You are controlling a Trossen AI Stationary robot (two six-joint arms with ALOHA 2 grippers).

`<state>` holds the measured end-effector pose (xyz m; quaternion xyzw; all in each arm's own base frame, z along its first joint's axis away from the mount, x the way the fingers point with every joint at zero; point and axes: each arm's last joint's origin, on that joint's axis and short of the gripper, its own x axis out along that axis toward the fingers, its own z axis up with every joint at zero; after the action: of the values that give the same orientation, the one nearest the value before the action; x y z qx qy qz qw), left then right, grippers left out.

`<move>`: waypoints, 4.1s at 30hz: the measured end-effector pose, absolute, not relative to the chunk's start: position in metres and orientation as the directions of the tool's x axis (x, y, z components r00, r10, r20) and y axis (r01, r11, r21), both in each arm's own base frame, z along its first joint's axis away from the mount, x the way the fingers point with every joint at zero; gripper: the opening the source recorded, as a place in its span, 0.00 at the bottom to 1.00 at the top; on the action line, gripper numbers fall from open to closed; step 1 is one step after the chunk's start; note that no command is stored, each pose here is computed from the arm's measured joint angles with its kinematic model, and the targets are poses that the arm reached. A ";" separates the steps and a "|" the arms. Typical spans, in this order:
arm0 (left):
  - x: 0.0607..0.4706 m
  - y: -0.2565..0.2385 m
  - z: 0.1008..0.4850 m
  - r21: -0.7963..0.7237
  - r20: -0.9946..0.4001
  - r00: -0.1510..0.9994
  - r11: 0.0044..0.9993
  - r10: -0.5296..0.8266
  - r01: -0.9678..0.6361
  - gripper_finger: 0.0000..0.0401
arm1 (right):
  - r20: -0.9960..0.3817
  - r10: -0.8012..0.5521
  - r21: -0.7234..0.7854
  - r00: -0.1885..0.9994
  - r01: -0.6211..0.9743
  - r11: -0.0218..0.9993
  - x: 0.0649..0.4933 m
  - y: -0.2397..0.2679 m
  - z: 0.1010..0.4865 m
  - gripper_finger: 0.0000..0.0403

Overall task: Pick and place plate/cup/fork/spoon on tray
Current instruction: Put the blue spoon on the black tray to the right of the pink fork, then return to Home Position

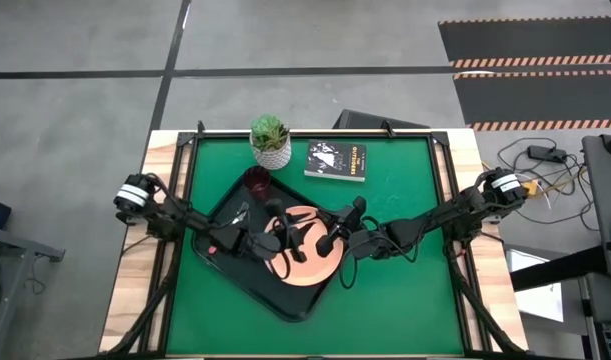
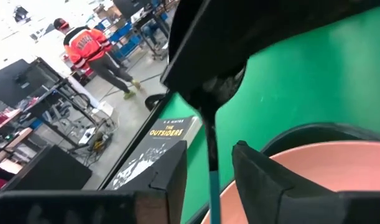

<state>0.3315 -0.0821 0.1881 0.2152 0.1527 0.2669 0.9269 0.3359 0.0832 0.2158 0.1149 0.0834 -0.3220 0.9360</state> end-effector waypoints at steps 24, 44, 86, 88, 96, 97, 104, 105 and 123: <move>0.332 -0.083 0.188 0.416 -0.174 0.818 0.794 0.548 -0.443 0.01 | -0.232 -0.579 0.170 0.782 0.619 0.767 0.336 0.083 0.216 0.10; 0.291 -0.085 0.214 0.177 -0.371 0.801 0.882 0.470 -0.436 0.00 | -0.224 -0.540 0.120 0.811 0.573 0.811 0.304 0.090 0.258 0.49; 0.205 -0.061 0.140 -0.055 -0.887 0.280 0.520 0.366 -0.852 0.01 | -0.309 -0.481 0.006 0.821 0.507 0.862 0.260 0.103 0.277 0.50; 0.206 -0.061 0.138 -0.049 -0.891 0.273 0.521 0.363 -0.852 0.02 | -0.309 -0.481 0.006 0.821 0.507 0.862 0.260 0.103 0.277 0.50; 0.207 -0.062 0.134 -0.045 -0.892 0.267 0.515 0.366 -0.856 0.03 | -0.310 -0.482 0.004 0.820 0.508 0.862 0.260 0.103 0.277 0.50; 0.207 -0.062 0.135 -0.046 -0.892 0.267 0.515 0.365 -0.856 0.03 | -0.310 -0.482 0.004 0.820 0.508 0.862 0.260 0.103 0.277 0.50; 0.207 -0.062 0.134 -0.041 -0.893 0.265 0.522 0.363 -0.852 0.03 | -0.310 -0.482 0.004 0.820 0.508 0.862 0.260 0.103 0.277 0.50; 0.207 -0.062 0.134 -0.041 -0.893 0.265 0.522 0.363 -0.852 0.04 | -0.310 -0.482 0.004 0.820 0.508 0.862 0.260 0.103 0.277 0.50; 0.206 -0.062 0.150 -0.057 -0.905 0.288 0.581 0.314 -0.812 0.13 | -0.311 -0.482 0.003 0.819 0.508 0.861 0.260 0.103 0.277 0.50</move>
<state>0.2055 -0.0625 0.1498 -0.2667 0.4665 0.3721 0.7568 0.2604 0.1028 0.2767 0.0428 0.1513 -0.2598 0.9528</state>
